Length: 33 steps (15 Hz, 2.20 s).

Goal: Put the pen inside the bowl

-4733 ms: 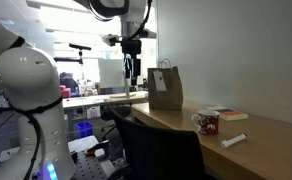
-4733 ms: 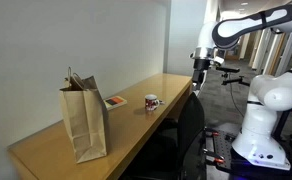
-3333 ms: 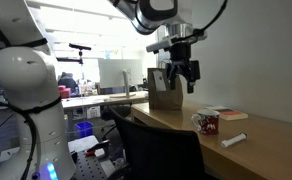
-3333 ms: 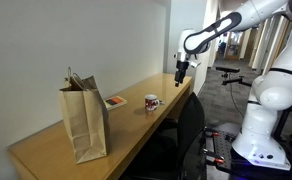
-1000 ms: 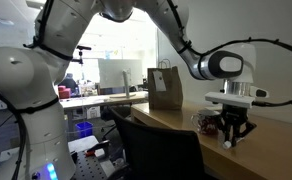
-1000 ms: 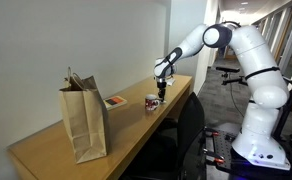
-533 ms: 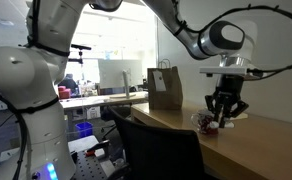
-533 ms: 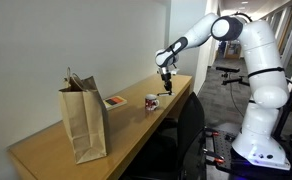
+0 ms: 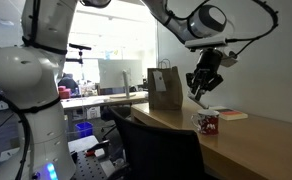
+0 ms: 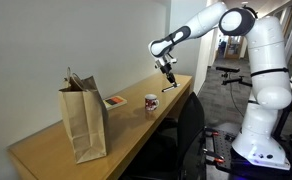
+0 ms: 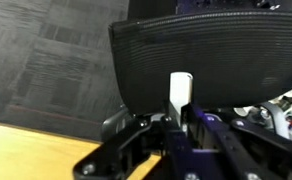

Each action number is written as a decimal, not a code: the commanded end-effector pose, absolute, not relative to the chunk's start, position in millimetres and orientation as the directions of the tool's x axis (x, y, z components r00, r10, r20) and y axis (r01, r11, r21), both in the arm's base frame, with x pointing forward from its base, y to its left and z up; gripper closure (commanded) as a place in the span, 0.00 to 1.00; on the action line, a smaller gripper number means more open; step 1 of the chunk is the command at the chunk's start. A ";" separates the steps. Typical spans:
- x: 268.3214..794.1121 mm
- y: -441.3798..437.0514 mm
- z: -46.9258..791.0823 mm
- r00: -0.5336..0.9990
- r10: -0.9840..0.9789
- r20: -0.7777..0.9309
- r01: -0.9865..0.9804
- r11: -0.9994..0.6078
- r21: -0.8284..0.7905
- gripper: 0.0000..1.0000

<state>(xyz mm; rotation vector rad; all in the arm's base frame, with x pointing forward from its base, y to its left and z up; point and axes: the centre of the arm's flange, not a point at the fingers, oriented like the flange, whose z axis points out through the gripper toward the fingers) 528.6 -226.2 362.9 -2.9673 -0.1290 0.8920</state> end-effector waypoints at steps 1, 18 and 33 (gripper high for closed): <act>553.7 -208.5 367.1 0.796 0.111 -0.595 0.111 -0.993 -0.036 0.95; 654.8 -176.6 317.9 0.653 0.174 -0.737 0.268 -0.963 0.010 0.95; 623.6 -163.1 411.9 0.933 0.199 -0.300 0.232 -0.970 0.076 0.00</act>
